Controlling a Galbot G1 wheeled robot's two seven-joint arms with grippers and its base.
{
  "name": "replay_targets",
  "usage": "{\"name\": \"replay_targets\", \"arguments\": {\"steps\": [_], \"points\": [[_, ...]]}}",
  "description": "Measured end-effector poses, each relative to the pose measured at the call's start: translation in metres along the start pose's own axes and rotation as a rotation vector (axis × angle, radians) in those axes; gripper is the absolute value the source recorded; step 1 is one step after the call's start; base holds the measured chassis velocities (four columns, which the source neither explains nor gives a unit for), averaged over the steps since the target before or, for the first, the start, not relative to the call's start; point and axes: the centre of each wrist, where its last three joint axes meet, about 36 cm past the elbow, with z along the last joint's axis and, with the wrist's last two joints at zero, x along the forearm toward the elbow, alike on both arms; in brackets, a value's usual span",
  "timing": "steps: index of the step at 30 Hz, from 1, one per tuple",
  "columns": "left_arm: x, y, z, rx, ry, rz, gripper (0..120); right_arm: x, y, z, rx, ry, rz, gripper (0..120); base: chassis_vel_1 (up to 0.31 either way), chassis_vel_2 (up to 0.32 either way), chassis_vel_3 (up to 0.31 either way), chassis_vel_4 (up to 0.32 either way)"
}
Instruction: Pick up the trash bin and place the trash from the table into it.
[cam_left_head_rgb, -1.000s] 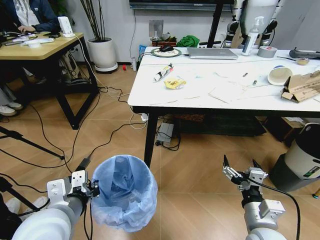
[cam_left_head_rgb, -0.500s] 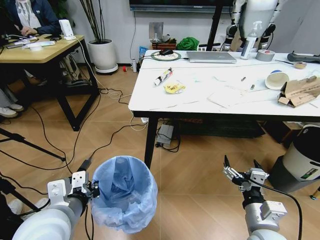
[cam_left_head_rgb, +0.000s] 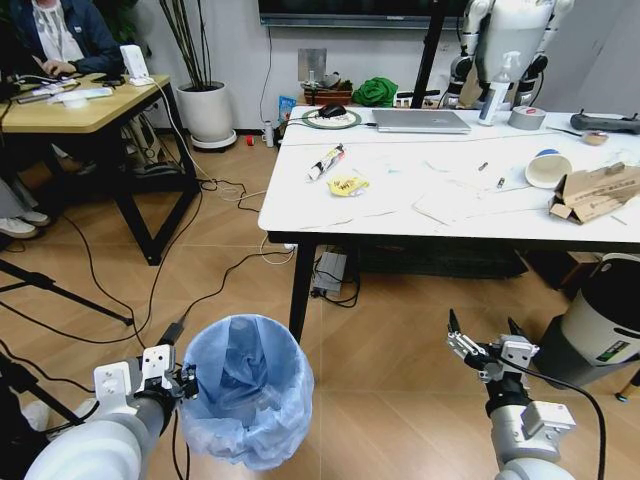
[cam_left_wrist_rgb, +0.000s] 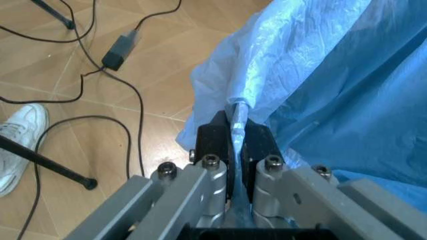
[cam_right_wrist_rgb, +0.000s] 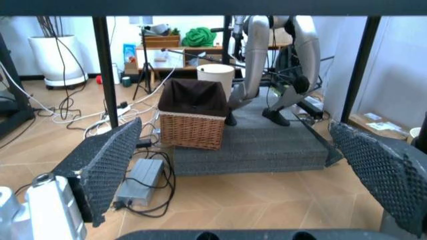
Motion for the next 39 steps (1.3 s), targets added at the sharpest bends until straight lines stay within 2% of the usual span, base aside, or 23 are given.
{"name": "replay_targets", "arguments": {"steps": [39], "points": [[-0.0002,-0.0014,0.0013,0.007,0.002,0.011,0,-0.0023,0.0013,0.0076,0.0,0.016,-0.003,100,0.0,0.0,0.0,0.0]]}}
